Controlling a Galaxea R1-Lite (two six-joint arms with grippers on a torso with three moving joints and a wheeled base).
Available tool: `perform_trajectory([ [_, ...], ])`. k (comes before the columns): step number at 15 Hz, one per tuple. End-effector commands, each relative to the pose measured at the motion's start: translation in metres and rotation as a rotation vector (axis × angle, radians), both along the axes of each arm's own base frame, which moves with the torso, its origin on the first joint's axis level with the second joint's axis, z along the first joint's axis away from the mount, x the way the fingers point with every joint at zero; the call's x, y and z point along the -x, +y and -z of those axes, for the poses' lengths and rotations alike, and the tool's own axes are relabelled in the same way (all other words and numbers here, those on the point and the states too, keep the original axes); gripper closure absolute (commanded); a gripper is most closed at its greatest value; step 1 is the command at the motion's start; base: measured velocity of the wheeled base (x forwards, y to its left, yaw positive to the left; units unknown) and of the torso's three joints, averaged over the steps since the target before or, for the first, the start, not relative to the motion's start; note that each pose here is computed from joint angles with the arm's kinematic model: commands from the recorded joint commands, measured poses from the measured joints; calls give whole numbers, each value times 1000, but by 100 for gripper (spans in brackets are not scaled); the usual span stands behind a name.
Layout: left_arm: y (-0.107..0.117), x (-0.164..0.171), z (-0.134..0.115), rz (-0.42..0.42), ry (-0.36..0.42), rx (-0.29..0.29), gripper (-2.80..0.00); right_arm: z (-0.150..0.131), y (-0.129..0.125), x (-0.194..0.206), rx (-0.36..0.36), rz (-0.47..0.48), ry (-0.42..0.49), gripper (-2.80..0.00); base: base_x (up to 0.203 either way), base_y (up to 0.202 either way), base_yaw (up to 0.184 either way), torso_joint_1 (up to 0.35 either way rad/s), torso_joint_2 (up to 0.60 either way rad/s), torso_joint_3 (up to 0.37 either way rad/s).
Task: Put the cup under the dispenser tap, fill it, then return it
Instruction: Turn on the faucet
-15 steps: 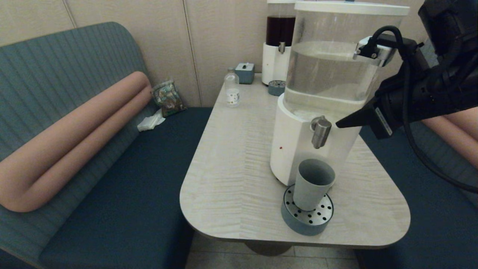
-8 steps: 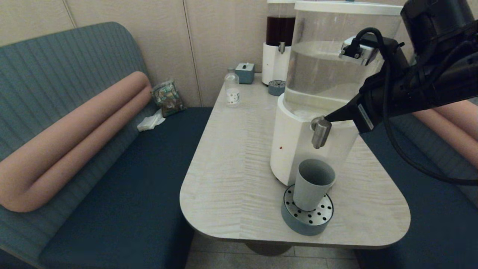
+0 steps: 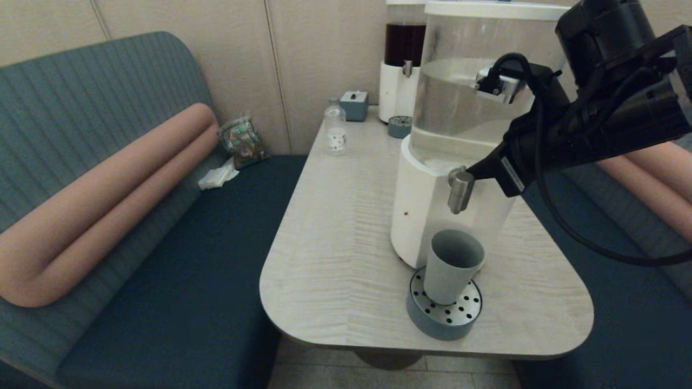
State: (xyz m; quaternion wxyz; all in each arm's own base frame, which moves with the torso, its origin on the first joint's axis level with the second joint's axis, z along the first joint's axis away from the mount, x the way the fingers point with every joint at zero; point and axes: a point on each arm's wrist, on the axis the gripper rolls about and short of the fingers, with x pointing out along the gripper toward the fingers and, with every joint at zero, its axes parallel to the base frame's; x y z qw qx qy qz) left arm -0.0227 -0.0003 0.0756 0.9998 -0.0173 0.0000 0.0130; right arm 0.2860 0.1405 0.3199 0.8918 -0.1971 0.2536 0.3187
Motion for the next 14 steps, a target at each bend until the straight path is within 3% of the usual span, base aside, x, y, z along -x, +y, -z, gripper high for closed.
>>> perform_trajectory([
  [1,0,0,0,-1,2,1,0,-1,3,-1,5,-17,-12,0,0,0,0,0,0,0],
  [14,0,0,0,-2,2,1,0,-2,18,-1,19,-93,-36,0,0,0,0,0,0,0],
])
